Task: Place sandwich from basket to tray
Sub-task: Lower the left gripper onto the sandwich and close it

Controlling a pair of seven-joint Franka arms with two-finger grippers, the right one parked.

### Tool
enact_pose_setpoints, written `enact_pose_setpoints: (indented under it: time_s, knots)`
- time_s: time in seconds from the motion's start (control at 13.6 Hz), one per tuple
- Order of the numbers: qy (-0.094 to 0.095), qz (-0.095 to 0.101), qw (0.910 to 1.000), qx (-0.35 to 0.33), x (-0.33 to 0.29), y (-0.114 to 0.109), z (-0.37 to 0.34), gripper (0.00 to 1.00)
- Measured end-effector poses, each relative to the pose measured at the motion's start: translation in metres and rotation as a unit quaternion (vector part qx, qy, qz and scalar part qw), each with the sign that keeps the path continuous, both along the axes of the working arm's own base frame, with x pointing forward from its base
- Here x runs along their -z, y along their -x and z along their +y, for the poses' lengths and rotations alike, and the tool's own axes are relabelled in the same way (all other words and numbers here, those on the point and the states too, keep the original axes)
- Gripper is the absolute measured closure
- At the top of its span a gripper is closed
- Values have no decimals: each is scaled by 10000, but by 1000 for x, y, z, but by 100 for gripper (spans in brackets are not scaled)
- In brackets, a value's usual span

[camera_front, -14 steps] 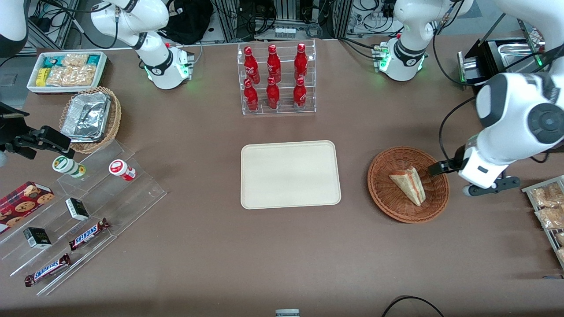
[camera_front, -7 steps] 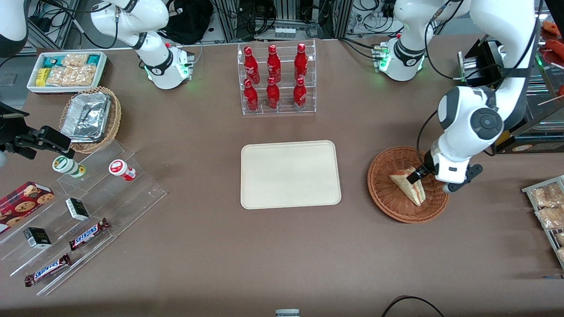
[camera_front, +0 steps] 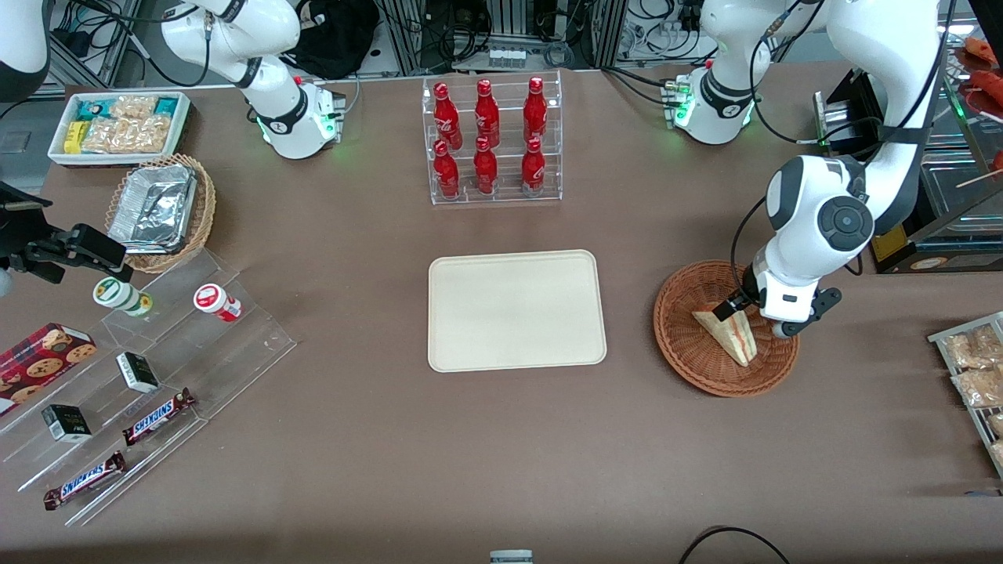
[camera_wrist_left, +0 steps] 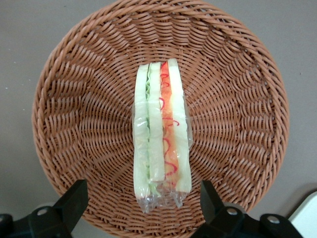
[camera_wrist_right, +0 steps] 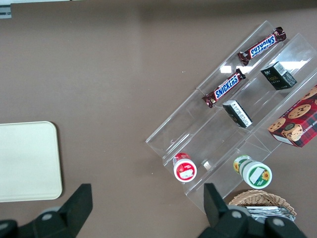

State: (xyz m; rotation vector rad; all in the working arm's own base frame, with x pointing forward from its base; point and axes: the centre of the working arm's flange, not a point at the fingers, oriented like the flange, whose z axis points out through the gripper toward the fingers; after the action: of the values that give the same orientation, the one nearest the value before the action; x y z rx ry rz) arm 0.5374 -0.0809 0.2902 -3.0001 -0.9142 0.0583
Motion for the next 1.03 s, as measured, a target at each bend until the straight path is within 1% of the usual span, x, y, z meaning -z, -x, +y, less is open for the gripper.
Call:
enact_pose_setpoints:
  time_s: [0.22,0.3,0.52,0.59,0.66,0.74,0.81,0.89,0.96,1.03]
  knots:
    - [52,1,10000,7,19,-1,-2,1]
    - [63,12,10000,8,23,-1,-3,4]
    - [70,10,10000,5,26,-2,-3,39]
    - [72,-3,10000,4,25,-3,-3,49]
    - [75,-24,10000,3,23,-4,-3,59]
    - [81,-64,9999,1,20,-7,-4,67]
    - [88,-122,9999,-2,15,-11,-4,79]
    - [82,-139,9999,-7,6,-16,-4,83]
    - [49,-42,10000,-10,-6,-21,-4,84]
    - [1,103,9999,-14,-25,-27,-3,84]
